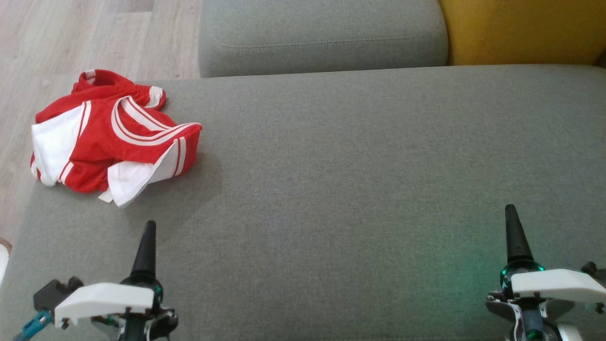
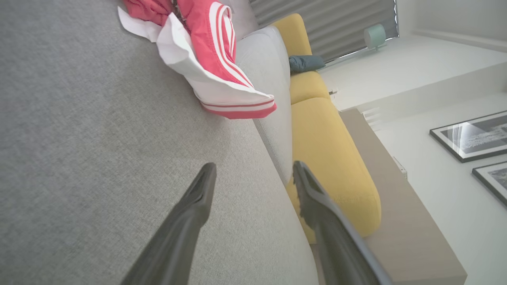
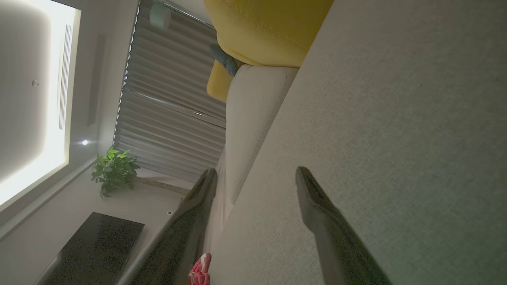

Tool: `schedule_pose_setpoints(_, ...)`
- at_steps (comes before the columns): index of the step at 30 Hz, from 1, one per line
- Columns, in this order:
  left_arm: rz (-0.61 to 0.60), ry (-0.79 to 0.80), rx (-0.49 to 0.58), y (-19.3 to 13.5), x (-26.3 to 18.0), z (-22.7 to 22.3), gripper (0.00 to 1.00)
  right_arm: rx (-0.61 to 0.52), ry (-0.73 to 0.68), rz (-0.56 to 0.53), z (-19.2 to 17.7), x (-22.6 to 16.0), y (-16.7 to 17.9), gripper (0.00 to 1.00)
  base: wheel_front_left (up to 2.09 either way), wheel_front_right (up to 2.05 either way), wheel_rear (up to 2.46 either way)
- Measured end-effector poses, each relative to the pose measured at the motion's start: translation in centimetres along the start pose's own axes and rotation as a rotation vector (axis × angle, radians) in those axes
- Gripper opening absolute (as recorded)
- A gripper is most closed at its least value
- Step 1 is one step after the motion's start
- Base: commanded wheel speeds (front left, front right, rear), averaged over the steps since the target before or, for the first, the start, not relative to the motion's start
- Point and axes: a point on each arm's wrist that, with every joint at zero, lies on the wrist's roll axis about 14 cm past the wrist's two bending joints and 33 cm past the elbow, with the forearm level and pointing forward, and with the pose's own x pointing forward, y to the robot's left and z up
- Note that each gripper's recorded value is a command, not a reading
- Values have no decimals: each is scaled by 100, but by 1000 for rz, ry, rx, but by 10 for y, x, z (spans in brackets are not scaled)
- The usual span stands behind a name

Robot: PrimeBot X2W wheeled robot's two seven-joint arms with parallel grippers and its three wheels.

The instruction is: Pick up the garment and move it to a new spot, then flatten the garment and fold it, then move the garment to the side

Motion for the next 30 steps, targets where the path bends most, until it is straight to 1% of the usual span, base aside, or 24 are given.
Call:
schedule_pose_setpoints(21,-70,-25,382,-23,-1,-4,100,-318,17,84,-14,0,23,100,0,0,0)
schedule_pose_setpoints(30,-78,-31,539,-26,-5,-6,100,-443,19,126,-21,-1,34,100,0,0,0)
